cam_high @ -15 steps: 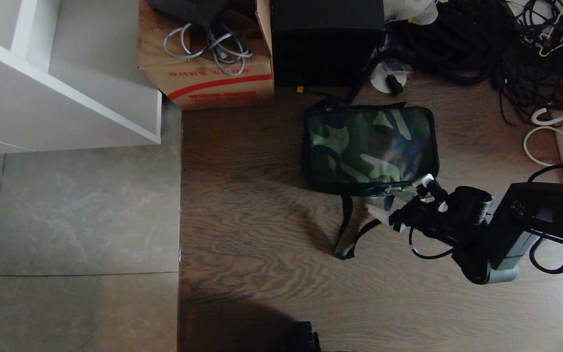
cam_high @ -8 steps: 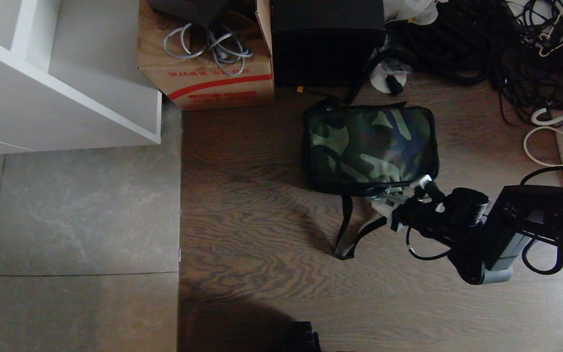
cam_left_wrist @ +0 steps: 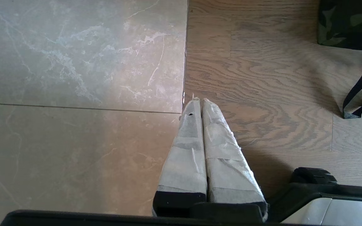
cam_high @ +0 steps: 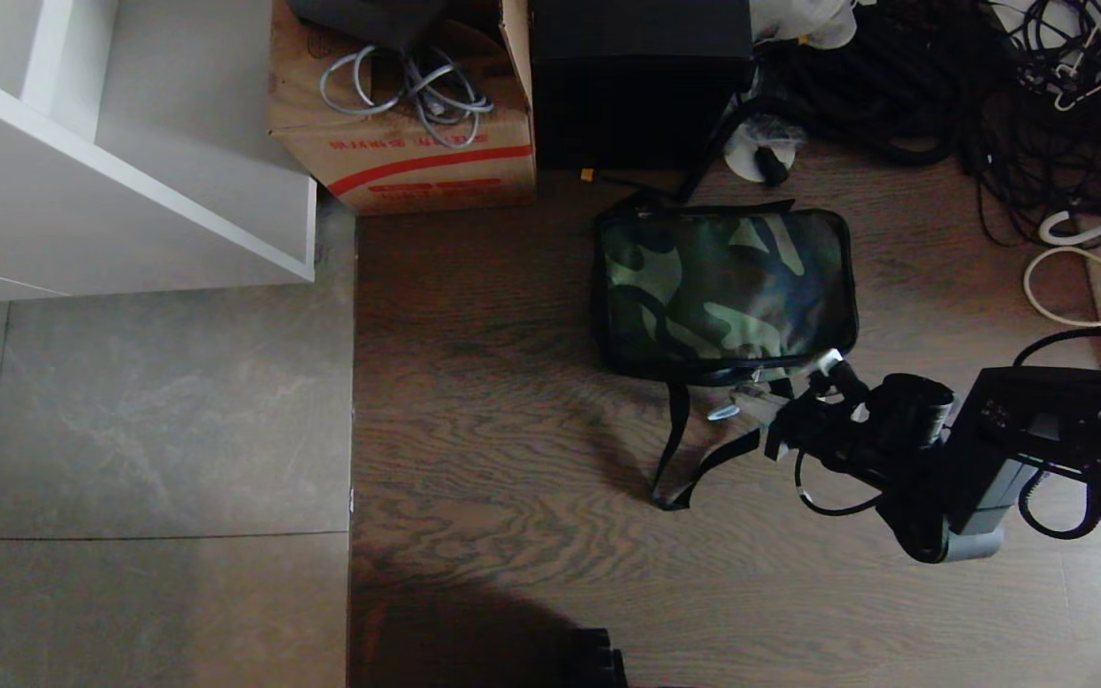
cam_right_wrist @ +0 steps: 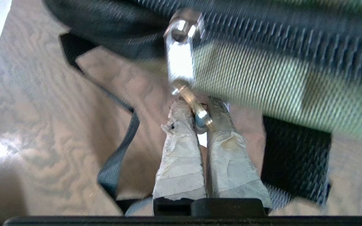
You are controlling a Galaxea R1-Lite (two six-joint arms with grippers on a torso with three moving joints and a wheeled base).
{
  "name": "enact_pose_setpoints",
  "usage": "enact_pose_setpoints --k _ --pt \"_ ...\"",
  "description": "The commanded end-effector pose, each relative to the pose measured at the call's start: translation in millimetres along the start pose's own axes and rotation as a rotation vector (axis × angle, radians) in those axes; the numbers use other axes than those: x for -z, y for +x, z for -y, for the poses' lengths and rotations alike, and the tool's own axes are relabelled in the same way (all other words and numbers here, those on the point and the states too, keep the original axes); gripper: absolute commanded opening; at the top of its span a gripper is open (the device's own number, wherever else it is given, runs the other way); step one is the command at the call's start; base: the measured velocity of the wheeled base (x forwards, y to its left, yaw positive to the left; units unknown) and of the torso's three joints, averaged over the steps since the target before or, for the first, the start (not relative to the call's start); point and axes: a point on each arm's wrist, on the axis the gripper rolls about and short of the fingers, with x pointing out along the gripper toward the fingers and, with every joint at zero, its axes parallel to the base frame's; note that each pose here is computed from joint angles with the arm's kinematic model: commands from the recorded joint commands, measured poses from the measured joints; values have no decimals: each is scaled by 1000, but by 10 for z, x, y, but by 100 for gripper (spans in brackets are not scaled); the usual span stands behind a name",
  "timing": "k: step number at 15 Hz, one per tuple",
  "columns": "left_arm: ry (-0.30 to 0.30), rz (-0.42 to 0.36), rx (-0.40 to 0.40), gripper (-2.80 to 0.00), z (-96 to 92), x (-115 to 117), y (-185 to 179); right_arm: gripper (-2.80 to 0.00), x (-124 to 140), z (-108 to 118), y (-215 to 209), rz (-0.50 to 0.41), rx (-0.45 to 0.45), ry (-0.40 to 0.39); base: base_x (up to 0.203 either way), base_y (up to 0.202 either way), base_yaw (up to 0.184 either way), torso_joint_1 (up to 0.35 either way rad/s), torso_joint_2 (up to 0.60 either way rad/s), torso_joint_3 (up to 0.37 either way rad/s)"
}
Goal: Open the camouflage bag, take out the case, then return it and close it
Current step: Open the top of the storage box
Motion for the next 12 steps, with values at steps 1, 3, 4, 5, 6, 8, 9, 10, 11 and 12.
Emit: enact_pose_setpoints --k 1,3,4,5,6,8,9,10,11,12 --pt "0 -10 -1 -280 -1 29 7 -280 -67 -23 -144 -8 -34 10 0 0 0 0 0 0" --pt "0 -10 -1 -280 -1 29 7 -280 -205 30 -321 9 -107 8 0 0 0 0 0 0" --pt "0 -10 -1 -280 -1 29 7 -280 -276 62 -374 23 -125 -2 0 0 0 0 0 0" --pt "0 -11 -1 -280 -1 31 7 -280 -360 97 -423 38 -131 -15 0 0 0 0 0 0" --pt "0 -10 -1 -280 -1 29 7 -280 -412 126 -466 39 -132 -14 0 0 0 0 0 0" --pt "0 -10 -1 -280 -1 29 7 -280 -468 186 -562 13 -115 15 0 0 0 0 0 0" --pt "0 -10 -1 -280 -1 29 7 -280 -490 220 -616 -4 -116 35 0 0 0 0 0 0" --pt "0 -11 -1 -280 -1 31 7 -280 -509 239 -662 -21 -122 54 0 0 0 0 0 0" --pt "0 -10 -1 -280 -1 29 7 -280 -509 249 -703 -37 -116 75 0 0 0 0 0 0" --pt "0 -10 -1 -280 -1 29 7 -280 -494 241 -743 -59 -112 101 0 0 0 0 0 0"
